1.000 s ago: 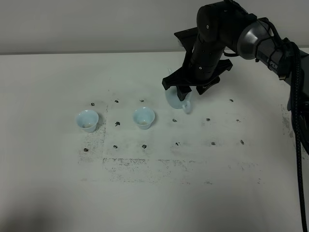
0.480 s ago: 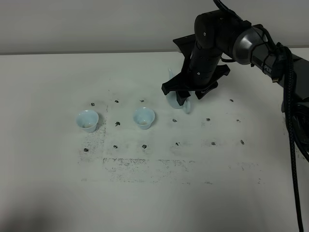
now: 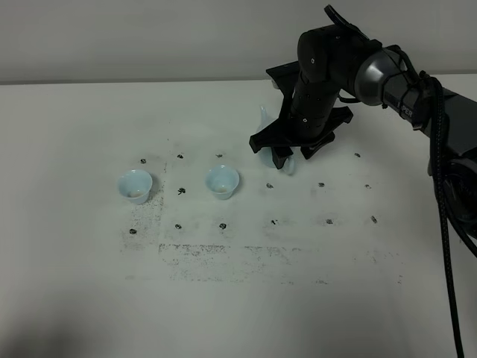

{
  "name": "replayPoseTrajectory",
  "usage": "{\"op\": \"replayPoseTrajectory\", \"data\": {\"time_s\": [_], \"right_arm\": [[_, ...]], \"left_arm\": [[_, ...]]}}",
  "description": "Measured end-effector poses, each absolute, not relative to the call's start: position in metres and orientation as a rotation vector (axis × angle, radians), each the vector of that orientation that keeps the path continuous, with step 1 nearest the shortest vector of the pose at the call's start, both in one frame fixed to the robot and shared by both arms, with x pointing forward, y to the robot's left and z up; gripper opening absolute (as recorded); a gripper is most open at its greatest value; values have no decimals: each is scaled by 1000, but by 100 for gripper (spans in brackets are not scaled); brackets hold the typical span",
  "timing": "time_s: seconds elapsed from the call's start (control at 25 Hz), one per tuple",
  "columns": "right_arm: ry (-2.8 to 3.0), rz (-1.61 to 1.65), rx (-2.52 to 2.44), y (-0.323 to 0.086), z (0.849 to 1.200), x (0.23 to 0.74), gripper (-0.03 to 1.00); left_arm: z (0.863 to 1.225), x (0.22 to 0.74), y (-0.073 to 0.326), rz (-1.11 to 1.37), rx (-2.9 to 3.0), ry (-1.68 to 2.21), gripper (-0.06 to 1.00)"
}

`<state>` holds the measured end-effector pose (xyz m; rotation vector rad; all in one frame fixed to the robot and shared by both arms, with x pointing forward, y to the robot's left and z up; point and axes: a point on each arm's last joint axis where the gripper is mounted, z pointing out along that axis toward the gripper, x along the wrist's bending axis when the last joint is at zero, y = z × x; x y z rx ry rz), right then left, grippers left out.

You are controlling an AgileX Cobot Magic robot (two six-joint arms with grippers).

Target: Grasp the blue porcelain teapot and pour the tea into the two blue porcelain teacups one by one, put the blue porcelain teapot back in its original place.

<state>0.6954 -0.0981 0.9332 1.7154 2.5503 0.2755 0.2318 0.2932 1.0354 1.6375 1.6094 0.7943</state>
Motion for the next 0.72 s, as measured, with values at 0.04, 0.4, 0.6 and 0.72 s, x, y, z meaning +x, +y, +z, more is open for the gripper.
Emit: {"op": "replayPoseTrajectory", "data": {"time_s": [0.04,0.4,0.6,0.72], "right_arm": [[2550,275,1715,-98,933,695,47],[2558,273,1707,-98,933,695,21],[2562,272,1709,-98,933,695,6],[2577,267,1687,-98,933,695,6]], "left_arm": [[1035,232,293,794,1638,1609,66],[1035,232,293,794,1638,1609,66],[1035,232,293,794,1638,1609,66],[1035,232,293,794,1638,1609,66]]}}
